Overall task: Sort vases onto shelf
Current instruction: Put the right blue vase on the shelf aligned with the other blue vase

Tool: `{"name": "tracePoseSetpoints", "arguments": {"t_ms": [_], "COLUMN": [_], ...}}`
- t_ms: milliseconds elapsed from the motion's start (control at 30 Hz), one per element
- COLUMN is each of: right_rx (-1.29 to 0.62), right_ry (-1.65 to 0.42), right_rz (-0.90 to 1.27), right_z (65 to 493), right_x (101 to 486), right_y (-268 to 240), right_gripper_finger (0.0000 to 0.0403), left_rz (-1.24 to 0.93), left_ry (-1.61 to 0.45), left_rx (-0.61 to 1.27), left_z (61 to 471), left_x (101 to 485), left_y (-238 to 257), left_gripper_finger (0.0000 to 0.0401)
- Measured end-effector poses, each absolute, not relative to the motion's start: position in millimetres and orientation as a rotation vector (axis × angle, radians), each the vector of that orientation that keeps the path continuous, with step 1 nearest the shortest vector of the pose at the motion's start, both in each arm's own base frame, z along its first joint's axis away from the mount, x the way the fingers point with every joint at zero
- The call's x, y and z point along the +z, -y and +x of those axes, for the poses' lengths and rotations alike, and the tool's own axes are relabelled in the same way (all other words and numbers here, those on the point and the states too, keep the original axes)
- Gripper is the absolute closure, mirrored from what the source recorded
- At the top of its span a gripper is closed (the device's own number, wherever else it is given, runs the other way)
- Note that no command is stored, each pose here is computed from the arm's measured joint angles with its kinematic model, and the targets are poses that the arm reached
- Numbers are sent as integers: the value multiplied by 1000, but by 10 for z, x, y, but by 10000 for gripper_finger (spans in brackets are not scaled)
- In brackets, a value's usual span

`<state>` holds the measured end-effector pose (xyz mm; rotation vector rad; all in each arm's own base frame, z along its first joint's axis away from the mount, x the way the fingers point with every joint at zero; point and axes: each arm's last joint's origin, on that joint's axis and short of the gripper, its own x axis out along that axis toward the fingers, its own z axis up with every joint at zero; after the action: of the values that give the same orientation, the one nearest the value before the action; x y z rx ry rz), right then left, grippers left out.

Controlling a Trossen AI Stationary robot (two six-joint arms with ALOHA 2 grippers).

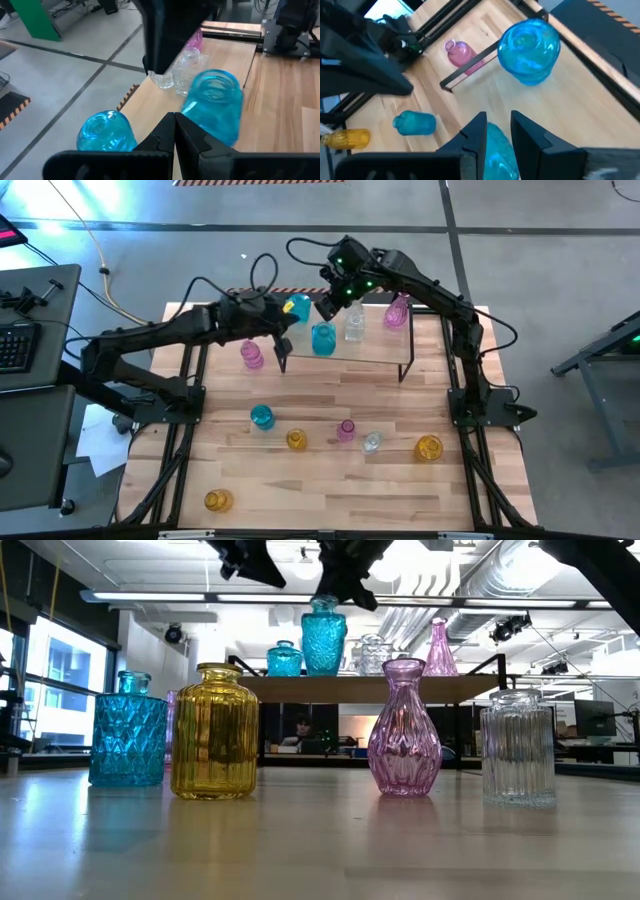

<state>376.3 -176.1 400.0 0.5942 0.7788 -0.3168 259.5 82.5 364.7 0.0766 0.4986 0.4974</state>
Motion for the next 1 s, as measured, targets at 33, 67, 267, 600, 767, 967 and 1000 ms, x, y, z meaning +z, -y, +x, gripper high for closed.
{"name": "tracePoseSetpoints", "arguments": {"t_ms": [33, 67, 267, 600, 767, 967, 1000], "right_rx": [-313, -311, -331, -506, -627, -734, -751], "right_ry": [-781, -783, -787, -744, -672, -647, -650], "right_rz": [594, 593, 579, 446, 323, 243, 240], "right_z": [3767, 3772, 3780, 3586, 3275, 3104, 3102], "right_x": [3999, 3998, 3995, 4250, 4634, 4757, 4735], "right_y": [1749, 1738, 1718, 1583, 1187, 626, 553], "right_gripper_finger": [334, 334, 334, 377, 397, 401, 402], "left_rz": [74, 71, 69, 44, 16, -7, -10], "left_ry": [-495, -492, -495, -497, -476, -394, -376], "left_rx": [499, 500, 499, 498, 490, 496, 498], "left_z": [2587, 2585, 2589, 2587, 2548, 2312, 2250], "left_x": [3654, 3658, 3652, 3644, 3680, 3873, 3917], "left_y": [-823, -823, -824, -818, -802, -739, -729], "left_gripper_finger": [401, 401, 401, 401, 401, 401, 401]}}
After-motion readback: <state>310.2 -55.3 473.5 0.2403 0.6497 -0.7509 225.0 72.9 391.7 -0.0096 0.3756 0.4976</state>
